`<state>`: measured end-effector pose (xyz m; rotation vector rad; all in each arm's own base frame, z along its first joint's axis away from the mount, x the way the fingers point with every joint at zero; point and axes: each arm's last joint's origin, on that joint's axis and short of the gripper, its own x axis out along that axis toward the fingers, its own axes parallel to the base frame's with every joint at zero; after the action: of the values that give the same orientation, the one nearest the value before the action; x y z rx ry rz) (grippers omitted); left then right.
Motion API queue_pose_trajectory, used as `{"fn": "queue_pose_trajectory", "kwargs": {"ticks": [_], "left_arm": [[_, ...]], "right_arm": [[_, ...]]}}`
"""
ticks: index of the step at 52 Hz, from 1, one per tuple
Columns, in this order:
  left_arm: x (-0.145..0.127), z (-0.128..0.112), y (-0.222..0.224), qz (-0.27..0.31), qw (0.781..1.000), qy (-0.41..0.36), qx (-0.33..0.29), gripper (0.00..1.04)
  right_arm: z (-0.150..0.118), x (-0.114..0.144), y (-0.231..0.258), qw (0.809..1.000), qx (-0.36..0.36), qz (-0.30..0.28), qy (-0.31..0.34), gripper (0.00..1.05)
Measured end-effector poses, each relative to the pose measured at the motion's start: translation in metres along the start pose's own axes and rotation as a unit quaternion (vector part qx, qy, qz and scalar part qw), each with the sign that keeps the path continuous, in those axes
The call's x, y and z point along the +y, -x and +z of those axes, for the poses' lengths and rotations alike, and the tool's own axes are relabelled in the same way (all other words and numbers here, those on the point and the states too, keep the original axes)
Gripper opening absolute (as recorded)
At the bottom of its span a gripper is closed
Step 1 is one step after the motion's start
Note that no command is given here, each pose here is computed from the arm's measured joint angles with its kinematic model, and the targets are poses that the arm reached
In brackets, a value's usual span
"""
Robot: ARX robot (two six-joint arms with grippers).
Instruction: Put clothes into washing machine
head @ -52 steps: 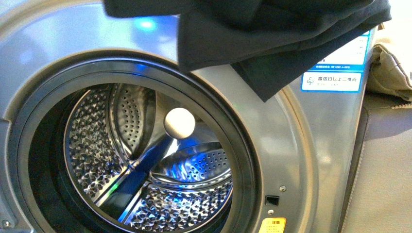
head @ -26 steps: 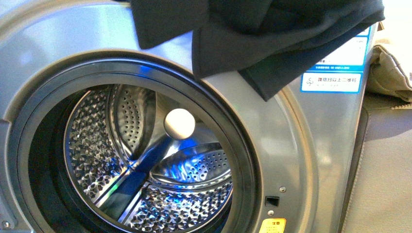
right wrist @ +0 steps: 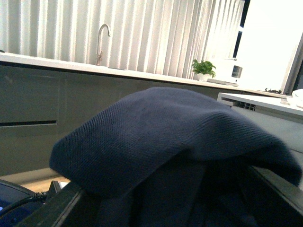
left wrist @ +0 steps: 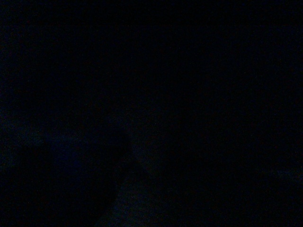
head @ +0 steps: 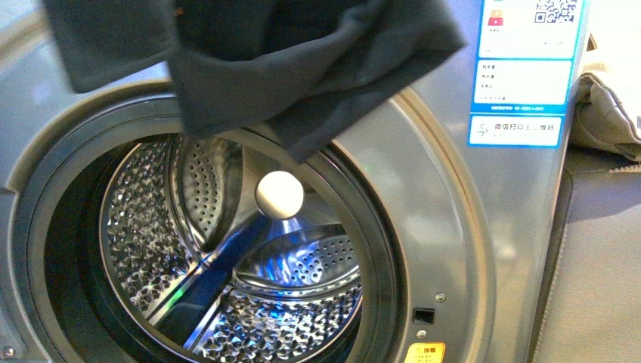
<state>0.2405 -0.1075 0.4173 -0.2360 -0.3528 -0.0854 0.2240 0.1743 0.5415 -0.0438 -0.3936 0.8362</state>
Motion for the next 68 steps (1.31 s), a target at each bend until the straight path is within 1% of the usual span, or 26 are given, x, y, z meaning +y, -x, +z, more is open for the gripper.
{"fn": "queue_pose_trajectory", "kwargs": {"ticks": [3,4,7,23,24,25,26,27,30,31,32,34,35,37,38,40,41,42,46,48,52,56,58,61,64,68], "left_arm": [[0.008,-0.002,0.002,0.003,1.0,-0.001,0.002,0.19],[0.011,-0.003,0.003,0.003,1.0,-0.001,0.003,0.19],[0.02,-0.005,0.005,0.006,1.0,0.001,0.006,0.19],[0.037,-0.017,0.015,0.005,1.0,0.016,0.014,0.18],[0.038,-0.017,0.016,0.005,1.0,0.017,0.015,0.18],[0.038,-0.018,0.016,0.005,1.0,0.017,0.016,0.18],[0.039,-0.019,0.017,0.005,1.0,0.018,0.017,0.18],[0.039,-0.02,0.018,0.004,1.0,0.019,0.017,0.18],[0.041,-0.024,0.02,-0.001,1.0,0.022,0.022,0.18],[0.041,-0.024,0.021,-0.002,0.999,0.022,0.023,0.18],[0.041,-0.026,0.023,-0.004,0.999,0.023,0.024,0.18],[0.042,-0.027,0.025,-0.007,0.999,0.023,0.025,0.18],[0.042,-0.028,0.026,-0.008,0.999,0.023,0.025,0.18],[0.043,-0.031,0.029,-0.012,0.999,0.023,0.026,0.18],[0.044,-0.033,0.031,-0.014,0.999,0.023,0.027,0.18],[0.045,-0.038,0.035,-0.018,0.999,0.023,0.03,0.18],[0.045,-0.041,0.037,-0.02,0.999,0.022,0.032,0.18],[0.045,-0.044,0.039,-0.022,0.999,0.021,0.035,0.18],[0.046,-0.062,0.051,-0.038,0.998,0.015,0.056,0.18],[0.047,-0.071,0.055,-0.046,0.997,0.01,0.066,0.18],[0.049,-0.085,0.064,-0.055,0.995,0.003,0.085,0.18],[0.052,-0.103,0.073,-0.064,0.992,-0.005,0.109,0.18],[0.054,-0.111,0.078,-0.067,0.99,-0.009,0.121,0.18],[0.059,-0.129,0.088,-0.068,0.987,-0.015,0.145,0.18],[0.065,-0.145,0.097,-0.066,0.983,-0.019,0.17,0.18],[0.07,-0.158,0.103,-0.062,0.98,-0.021,0.189,0.18]], "right_arm": [[0.001,0.0,0.001,1.0,-0.001,0.0,0.0,0.97],[0.001,0.0,0.001,1.0,-0.002,0.0,0.0,0.99],[0.002,0.0,0.001,1.0,-0.003,0.0,0.001,0.96],[0.002,0.0,0.002,1.0,-0.004,0.0,0.001,0.97],[0.003,0.001,0.001,1.0,0.003,-0.014,-0.005,0.96],[0.003,0.002,0.001,0.999,0.013,-0.029,-0.011,0.95],[0.003,0.004,0.004,0.994,0.055,-0.095,-0.026,0.9],[0.0,0.003,0.009,0.985,0.086,-0.144,-0.034,0.87],[-0.019,0.0,0.033,0.949,0.154,-0.274,-0.029,0.76],[-0.022,0.0,0.038,0.943,0.158,-0.291,-0.028,0.74],[-0.028,-0.002,0.047,0.933,0.162,-0.321,-0.025,0.71],[-0.033,-0.003,0.057,0.923,0.163,-0.347,-0.022,0.67],[-0.039,-0.005,0.067,0.916,0.162,-0.367,-0.02,0.64],[-0.047,-0.007,0.083,0.91,0.158,-0.384,-0.019,0.58],[-0.056,-0.008,0.098,0.905,0.154,-0.395,-0.019,0.53],[-0.069,-0.008,0.118,0.902,0.149,-0.405,-0.018,0.46],[-0.072,-0.008,0.123,0.901,0.149,-0.407,-0.018,0.44],[-0.083,-0.007,0.136,0.9,0.148,-0.411,-0.018,0.39],[-0.114,-0.002,0.164,0.901,0.157,-0.404,-0.017,0.25],[-0.121,-0.001,0.17,0.903,0.157,-0.4,-0.017,0.21],[-0.143,0.002,0.185,0.904,0.168,-0.394,-0.017,0.11],[-0.165,0.003,0.198,0.901,0.184,-0.392,-0.018,0.01],[-0.172,0.004,0.202,0.9,0.189,-0.393,-0.018,0.02],[-0.19,0.005,0.217,0.895,0.2,-0.399,-0.018,0.02],[-0.198,0.007,0.227,0.895,0.195,-0.4,-0.017,0.02],[-0.205,0.009,0.237,0.898,0.19,-0.397,-0.017,0.02]]}}
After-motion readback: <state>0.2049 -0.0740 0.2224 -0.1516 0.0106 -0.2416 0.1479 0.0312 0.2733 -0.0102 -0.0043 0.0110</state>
